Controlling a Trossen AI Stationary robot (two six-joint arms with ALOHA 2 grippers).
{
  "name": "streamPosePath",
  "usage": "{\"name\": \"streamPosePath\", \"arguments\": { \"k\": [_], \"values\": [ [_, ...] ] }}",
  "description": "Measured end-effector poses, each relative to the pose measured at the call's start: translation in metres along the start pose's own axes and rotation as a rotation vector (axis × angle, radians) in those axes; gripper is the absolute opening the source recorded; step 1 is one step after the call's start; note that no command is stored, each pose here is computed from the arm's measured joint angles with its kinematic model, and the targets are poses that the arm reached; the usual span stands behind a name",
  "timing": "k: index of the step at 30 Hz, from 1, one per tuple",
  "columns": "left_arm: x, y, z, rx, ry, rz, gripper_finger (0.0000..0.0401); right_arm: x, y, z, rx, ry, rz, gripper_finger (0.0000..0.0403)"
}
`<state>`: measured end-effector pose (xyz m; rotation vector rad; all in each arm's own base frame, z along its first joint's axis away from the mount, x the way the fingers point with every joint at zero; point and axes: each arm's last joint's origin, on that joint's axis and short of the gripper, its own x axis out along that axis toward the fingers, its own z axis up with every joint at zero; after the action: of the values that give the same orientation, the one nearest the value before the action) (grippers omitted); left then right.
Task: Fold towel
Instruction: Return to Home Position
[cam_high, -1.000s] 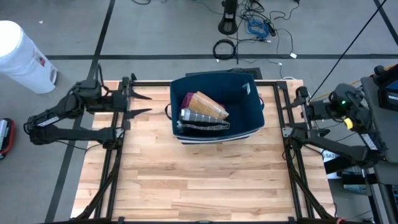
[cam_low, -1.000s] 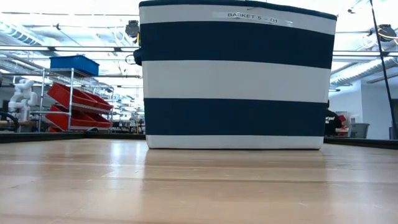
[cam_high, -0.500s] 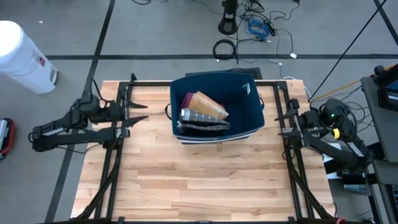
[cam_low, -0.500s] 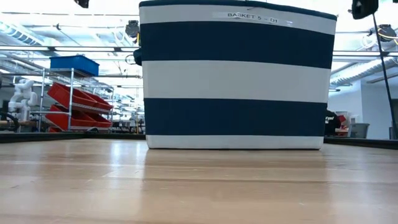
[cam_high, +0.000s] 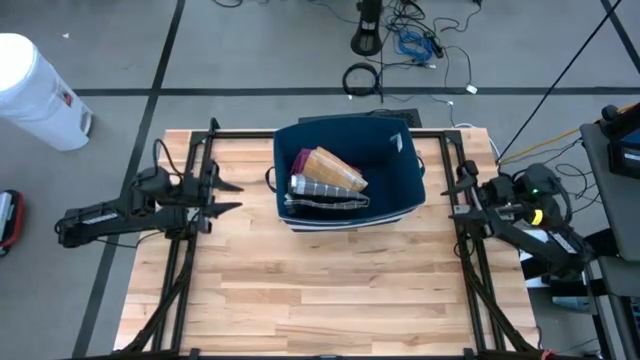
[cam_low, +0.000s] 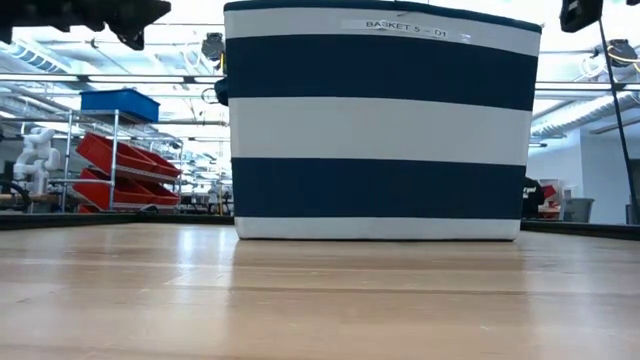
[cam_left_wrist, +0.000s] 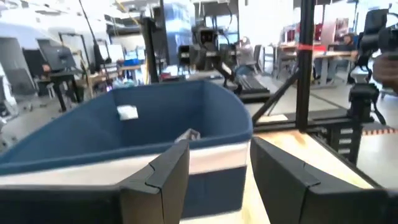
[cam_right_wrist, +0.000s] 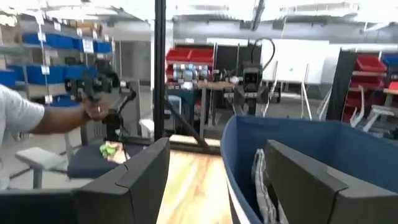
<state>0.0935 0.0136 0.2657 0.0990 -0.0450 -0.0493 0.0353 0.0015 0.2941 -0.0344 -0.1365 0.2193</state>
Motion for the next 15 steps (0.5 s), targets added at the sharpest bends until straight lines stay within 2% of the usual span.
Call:
{"name": "streamPosePath", "arguments": {
  "k": [4,10,15],
  "values": [
    [0.0,-0.001,-0.001,0.009,-0.014,-0.007,0.0176,0.005,-0.005,-0.009,-0.001,-0.018,0.022,0.0249],
    [0.002,-0.004,-0.006,0.023,-0.005,-0.018,0.0176,0.014,-0.016,-0.038,-0.009,-0.035,0.038,0.0249],
    [0.006,-0.007,-0.018,0.015,0.004,-0.038,0.0176,0.022,-0.018,-0.054,-0.038,-0.123,0.121,0.0249]
  ]
}}
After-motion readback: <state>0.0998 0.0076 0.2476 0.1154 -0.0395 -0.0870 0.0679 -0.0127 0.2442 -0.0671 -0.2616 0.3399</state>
